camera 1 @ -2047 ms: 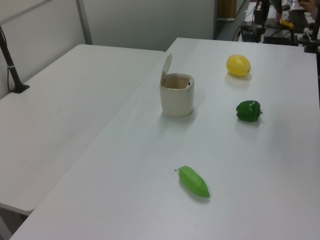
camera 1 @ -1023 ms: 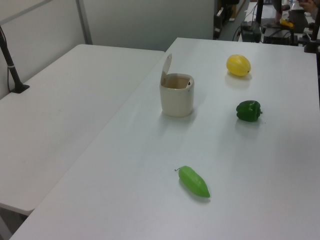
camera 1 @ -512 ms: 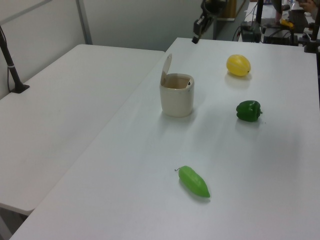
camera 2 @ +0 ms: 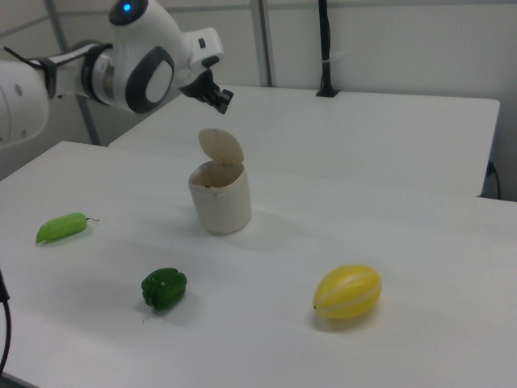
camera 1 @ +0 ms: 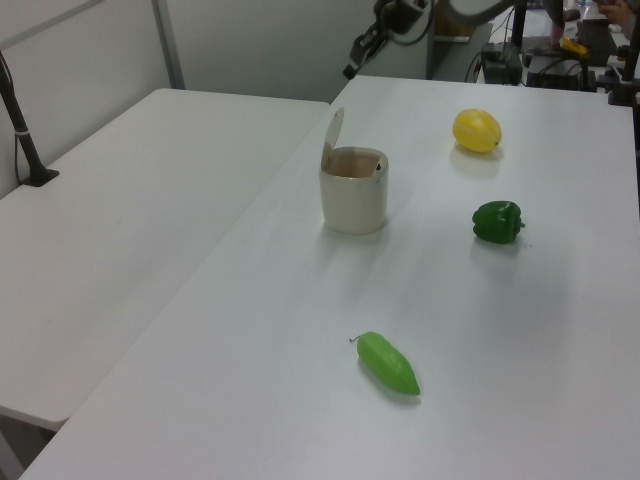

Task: Close garbage bin
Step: 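Lower the gripper behind the raised lid of the cream bin, then push the raised lid down onto the bin opening with the gripper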

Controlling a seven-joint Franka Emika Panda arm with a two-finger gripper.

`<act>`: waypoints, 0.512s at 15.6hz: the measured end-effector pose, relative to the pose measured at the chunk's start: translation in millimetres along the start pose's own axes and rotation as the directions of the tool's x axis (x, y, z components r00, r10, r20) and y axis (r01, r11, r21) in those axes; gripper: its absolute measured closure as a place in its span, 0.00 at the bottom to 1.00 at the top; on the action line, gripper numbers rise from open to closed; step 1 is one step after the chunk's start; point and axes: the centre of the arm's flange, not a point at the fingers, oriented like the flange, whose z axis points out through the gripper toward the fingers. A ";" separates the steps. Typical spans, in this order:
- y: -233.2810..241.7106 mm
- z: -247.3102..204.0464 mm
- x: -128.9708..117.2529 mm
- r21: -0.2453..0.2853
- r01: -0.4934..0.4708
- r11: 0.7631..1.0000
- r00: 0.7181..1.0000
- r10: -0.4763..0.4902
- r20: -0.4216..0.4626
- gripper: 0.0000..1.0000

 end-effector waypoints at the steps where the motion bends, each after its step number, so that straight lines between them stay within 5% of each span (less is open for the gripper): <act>1: 0.7 11.8 0.6 -0.002 -0.002 1.000 1.000 0.002 -0.026 1.00; 8: -1.5 37.9 1.5 -0.002 0.002 1.000 0.999 -0.003 -0.052 1.00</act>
